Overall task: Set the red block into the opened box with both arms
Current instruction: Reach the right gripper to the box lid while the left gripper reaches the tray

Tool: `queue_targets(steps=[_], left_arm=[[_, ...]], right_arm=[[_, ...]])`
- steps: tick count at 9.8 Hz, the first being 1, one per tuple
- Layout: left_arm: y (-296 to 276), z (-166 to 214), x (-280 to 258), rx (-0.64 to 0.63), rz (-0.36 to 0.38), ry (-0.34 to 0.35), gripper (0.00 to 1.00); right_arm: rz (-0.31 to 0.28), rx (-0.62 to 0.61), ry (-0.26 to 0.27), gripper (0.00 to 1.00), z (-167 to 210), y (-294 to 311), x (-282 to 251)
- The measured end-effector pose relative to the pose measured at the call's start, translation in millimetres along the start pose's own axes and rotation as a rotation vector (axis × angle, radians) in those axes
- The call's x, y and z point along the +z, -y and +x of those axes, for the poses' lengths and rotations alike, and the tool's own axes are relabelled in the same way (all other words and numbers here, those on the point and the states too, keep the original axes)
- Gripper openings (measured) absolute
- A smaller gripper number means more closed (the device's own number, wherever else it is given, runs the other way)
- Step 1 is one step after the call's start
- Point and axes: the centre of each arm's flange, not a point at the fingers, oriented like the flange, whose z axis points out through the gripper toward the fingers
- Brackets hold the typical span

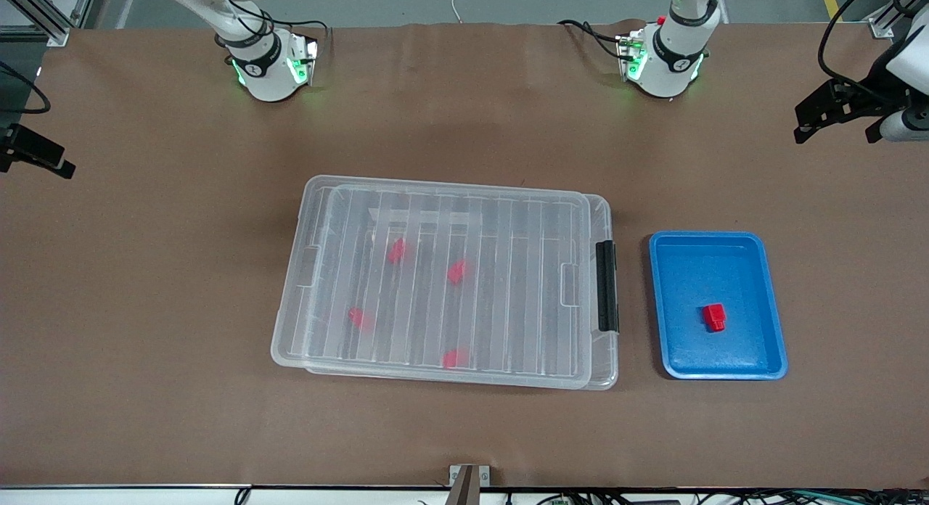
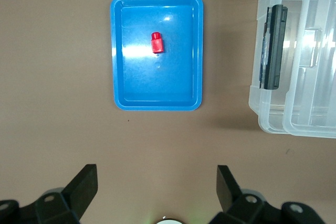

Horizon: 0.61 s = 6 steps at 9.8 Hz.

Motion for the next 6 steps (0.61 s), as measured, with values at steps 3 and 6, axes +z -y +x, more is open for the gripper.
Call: queue_targets(steps=[3,6], left_arm=[[4,6,-6,-0.006,-0.003,-0.017,1.0],[12,28,6,-0.016,-0.011,-0.001,1.0]], right_arm=[[0.001,0.0,0.0,1.0,0,0,0],[0.004,-0.002,0.001,1.0,0,1,0]])
